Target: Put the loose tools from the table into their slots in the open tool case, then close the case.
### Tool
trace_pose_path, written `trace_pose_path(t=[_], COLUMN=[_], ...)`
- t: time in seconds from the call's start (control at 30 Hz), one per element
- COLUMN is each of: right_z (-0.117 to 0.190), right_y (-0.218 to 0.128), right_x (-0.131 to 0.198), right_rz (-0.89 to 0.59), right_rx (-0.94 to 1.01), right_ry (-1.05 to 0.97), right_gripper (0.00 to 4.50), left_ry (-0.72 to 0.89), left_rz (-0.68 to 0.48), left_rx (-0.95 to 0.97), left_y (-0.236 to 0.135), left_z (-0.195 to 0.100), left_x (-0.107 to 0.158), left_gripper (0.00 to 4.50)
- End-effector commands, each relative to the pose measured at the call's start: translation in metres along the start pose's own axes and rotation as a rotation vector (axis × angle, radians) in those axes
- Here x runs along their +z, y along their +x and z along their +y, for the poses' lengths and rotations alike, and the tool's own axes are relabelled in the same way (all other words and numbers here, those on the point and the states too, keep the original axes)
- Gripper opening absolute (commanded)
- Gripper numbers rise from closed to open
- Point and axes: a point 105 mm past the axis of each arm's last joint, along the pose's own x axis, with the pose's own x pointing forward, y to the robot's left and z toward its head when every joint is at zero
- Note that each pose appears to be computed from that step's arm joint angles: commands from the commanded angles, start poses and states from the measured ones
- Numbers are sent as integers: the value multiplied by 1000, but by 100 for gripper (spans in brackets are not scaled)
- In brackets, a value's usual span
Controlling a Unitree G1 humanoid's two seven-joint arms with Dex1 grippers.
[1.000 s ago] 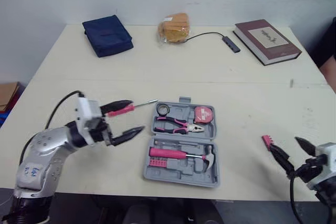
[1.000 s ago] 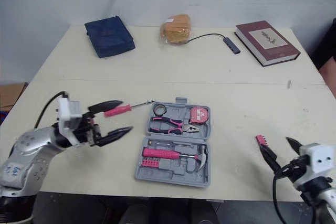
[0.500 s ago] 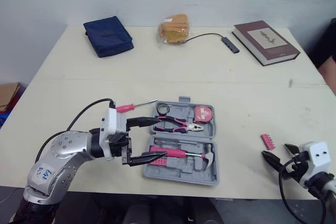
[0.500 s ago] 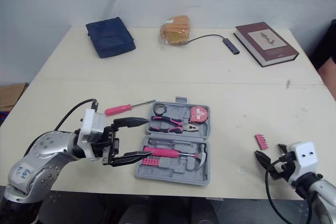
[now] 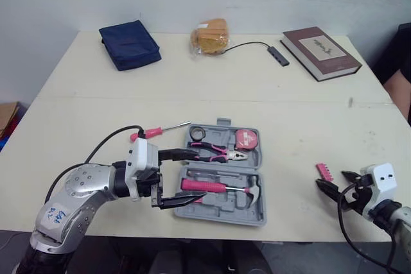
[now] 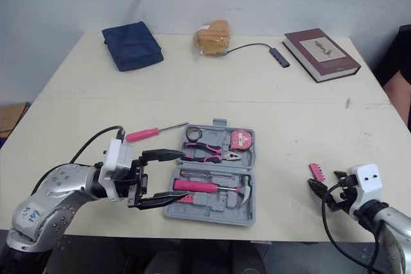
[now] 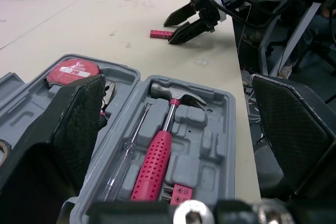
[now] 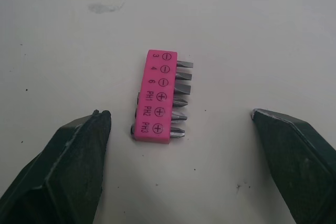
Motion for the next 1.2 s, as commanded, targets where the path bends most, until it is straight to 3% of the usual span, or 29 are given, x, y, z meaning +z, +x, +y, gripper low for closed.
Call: trace_pose_path(t=[0.03, 0.07, 0.17, 0.37, 0.53, 0.67, 0.77, 0.83, 0.93, 1.07, 1.2], right_z=[3, 3, 5, 4, -4, 2, 32, 60, 98, 145, 169], right_y=[1, 1, 3, 4, 2, -2, -1, 2, 4, 1, -2], right_x=[-18, -19, -21, -28, -19, 40, 69, 88, 107, 110, 102], right_rz=[78, 79, 80, 90, 45, -118, -122, -122, -100, 12, 131], right_rx=[24, 24, 29, 30, 10, 98, 282, 427, 598, 804, 901], right_ry=[23, 25, 25, 39, 27, -173, -339, -371, -411, -438, -432], right_gripper=[450, 450, 368, 77, 71, 71, 71, 71, 71, 71, 71], left_ry=[41, 41, 41, 43, 47, 109, 150, 86, 163, 215, 225], left_rz=[-7, -7, -3, 2, 7, 15, 16, 42, 62, 80, 73], left_rx=[-19, -20, -24, -33, -45, -62, -89, -138, -129, -110, -96], left_y=[1, 1, 1, 1, 1, -2, -6, -12, -15, -20, -21], left_z=[-4, -4, -5, -3, -3, 1, 2, -1, 3, 5, 4], left_x=[6, 6, 4, 3, 1, 0, -1, -4, -6, -11, -13], left_gripper=[447, 447, 450, 450, 450, 450, 450, 450, 450, 450, 450])
